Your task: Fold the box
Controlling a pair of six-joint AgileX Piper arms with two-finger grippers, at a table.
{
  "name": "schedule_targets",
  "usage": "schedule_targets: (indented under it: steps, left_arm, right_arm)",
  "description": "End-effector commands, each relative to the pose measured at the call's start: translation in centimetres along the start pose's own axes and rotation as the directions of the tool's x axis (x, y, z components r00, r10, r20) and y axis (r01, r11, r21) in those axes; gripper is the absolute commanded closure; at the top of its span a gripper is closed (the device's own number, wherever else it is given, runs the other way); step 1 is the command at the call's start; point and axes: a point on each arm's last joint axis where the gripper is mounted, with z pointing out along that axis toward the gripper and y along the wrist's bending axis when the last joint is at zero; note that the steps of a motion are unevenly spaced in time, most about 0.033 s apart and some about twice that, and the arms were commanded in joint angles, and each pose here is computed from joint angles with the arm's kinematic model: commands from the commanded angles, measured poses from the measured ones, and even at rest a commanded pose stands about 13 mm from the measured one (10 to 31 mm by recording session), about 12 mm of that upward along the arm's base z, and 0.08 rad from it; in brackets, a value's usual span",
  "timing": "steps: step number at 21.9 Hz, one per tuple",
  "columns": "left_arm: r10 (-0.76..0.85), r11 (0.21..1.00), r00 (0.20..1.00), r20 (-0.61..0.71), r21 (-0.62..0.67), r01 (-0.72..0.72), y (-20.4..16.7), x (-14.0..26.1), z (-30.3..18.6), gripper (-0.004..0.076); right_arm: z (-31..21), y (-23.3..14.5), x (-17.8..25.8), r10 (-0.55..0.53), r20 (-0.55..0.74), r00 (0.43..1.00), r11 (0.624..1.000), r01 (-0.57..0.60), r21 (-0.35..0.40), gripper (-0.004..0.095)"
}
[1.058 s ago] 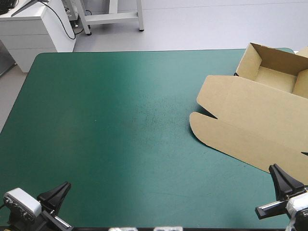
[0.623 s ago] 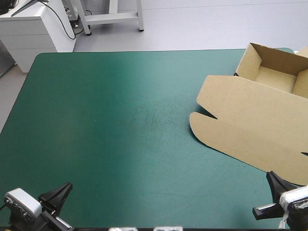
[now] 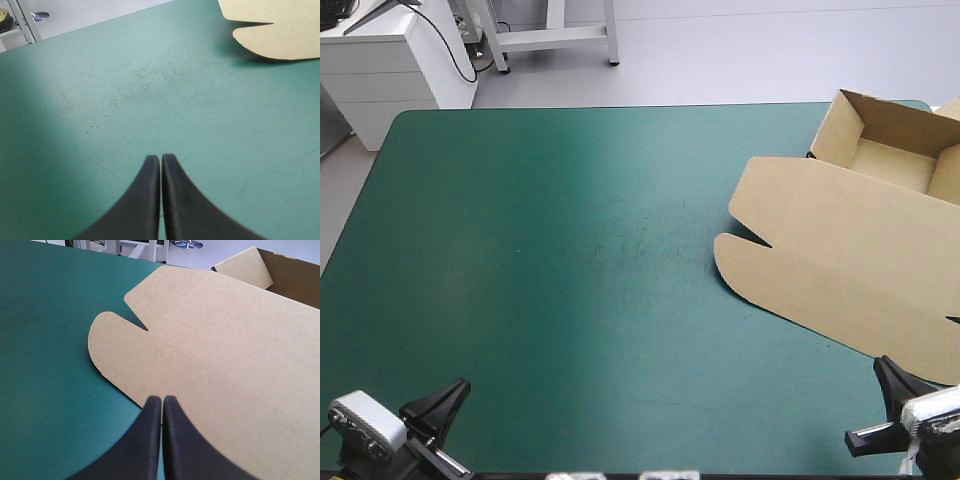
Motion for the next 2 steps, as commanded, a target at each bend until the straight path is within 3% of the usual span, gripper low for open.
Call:
schedule_targets:
  steps: [1, 2]
  left_arm:
    - [-0.017, 1.000, 0.996, 0.086, 0.001, 0.016, 0.08, -1.27, -0.22, 0.0731]
    - [-0.017, 1.000, 0.996, 0.086, 0.001, 0.016, 0.08, -1.27, -0.22, 0.0731]
  right_arm:
    - [-0.87, -0.14, -1.17, -0.005, 0.117, 0.993, 1.000, 0.004, 0.008, 0.0910]
    - [-0.87, -0.14, -1.17, -0.005, 0.117, 0.993, 1.000, 0.004, 0.008, 0.0910]
